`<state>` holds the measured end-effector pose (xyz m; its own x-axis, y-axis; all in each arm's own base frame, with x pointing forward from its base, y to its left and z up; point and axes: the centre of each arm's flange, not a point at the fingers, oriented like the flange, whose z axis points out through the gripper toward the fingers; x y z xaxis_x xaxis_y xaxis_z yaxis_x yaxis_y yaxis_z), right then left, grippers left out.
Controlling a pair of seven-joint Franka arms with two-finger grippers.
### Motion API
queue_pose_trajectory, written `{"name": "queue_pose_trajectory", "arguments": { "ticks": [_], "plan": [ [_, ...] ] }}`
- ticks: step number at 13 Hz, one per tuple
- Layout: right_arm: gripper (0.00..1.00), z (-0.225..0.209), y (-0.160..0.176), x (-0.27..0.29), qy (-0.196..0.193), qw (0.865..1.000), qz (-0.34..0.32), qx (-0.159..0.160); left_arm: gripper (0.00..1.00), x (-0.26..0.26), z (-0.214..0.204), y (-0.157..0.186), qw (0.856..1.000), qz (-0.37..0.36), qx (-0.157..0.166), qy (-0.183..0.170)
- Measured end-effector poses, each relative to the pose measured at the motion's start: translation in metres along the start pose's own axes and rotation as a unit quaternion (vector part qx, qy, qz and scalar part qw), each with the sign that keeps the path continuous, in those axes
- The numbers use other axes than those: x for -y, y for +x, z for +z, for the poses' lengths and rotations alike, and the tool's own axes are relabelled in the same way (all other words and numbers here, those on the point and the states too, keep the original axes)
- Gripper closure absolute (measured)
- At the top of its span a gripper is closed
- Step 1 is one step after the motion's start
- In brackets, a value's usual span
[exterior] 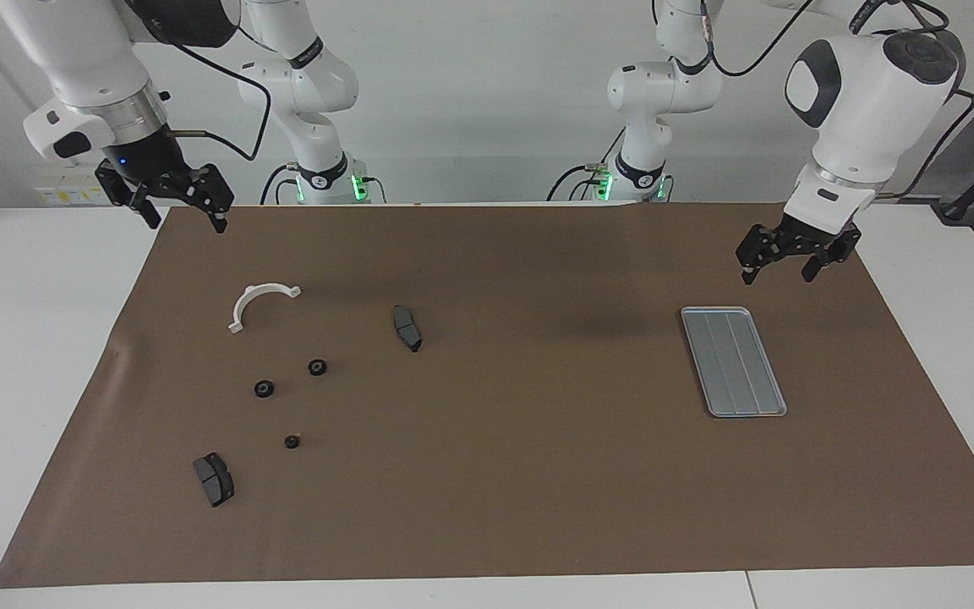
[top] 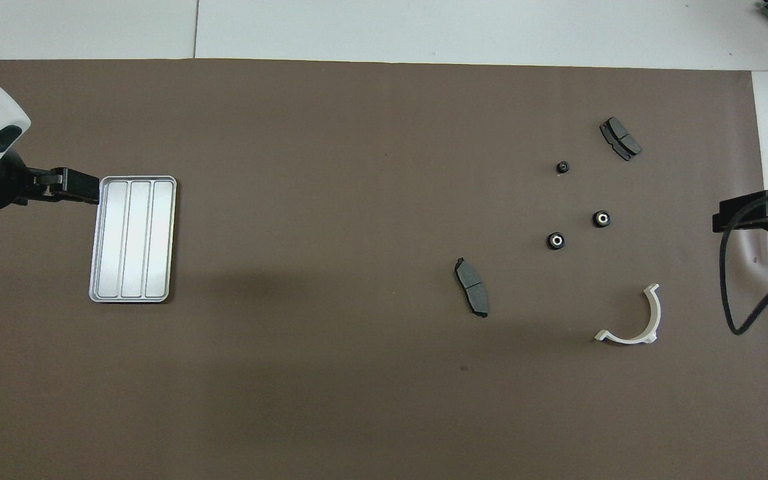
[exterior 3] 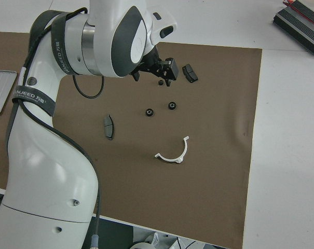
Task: Place bearing gear from tray to pile
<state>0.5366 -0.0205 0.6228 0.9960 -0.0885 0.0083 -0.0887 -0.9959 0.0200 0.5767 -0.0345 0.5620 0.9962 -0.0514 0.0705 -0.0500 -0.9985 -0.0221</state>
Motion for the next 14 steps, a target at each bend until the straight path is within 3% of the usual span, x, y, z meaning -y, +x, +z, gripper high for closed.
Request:
{"name": "queue_pose_trajectory", "arguments": {
  "ticks": [14],
  "plan": [
    [0.0,0.005,-0.002,-0.002,0.002,1.0,-0.002,0.017,0.0,0.003,-0.009,-0.01,1.0,0.01,0.013,-0.019]
  ]
}}
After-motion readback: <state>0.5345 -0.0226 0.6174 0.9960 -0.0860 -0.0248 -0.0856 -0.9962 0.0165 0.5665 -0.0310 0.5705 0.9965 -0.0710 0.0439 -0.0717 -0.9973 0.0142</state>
